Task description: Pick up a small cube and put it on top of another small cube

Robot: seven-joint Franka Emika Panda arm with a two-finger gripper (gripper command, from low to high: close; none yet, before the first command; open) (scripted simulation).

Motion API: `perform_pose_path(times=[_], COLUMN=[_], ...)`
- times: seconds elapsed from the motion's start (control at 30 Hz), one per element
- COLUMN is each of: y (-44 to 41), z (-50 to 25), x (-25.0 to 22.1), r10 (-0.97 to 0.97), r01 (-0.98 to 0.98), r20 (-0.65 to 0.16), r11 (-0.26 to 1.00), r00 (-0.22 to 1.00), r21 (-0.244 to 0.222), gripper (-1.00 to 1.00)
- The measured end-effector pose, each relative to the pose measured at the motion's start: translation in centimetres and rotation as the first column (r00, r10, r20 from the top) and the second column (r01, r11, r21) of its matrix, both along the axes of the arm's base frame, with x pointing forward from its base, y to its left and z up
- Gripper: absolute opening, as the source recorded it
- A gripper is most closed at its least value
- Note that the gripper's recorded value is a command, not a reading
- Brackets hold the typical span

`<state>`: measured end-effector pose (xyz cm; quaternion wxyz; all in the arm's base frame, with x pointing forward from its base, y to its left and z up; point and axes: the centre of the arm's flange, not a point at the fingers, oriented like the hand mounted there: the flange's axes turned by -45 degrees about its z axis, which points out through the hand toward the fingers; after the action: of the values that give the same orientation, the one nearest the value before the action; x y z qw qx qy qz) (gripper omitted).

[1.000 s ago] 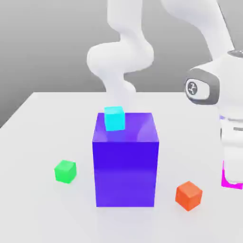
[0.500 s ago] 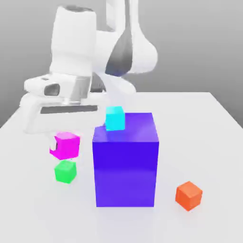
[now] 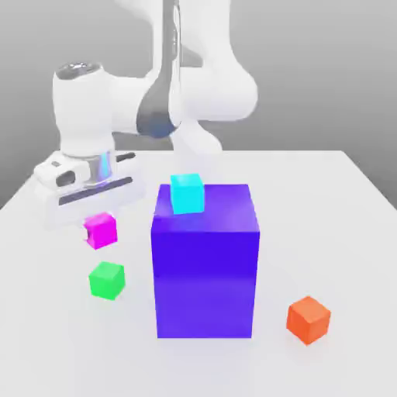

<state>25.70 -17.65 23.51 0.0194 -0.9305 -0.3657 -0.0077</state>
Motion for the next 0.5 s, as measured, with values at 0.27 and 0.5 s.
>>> perform_pose_path(times=[0.27, 0.5], y=[0.6, -0.1], z=[-2.9, -5.4], x=[0.6, -0.1], r10=[0.006, -0.008], r01=[-0.007, 0.008], r20=[0.006, 0.003], r11=[0.999, 1.0], r00=[1.0, 1.0], r21=[0.045, -0.009], gripper=[-1.0, -1.0])
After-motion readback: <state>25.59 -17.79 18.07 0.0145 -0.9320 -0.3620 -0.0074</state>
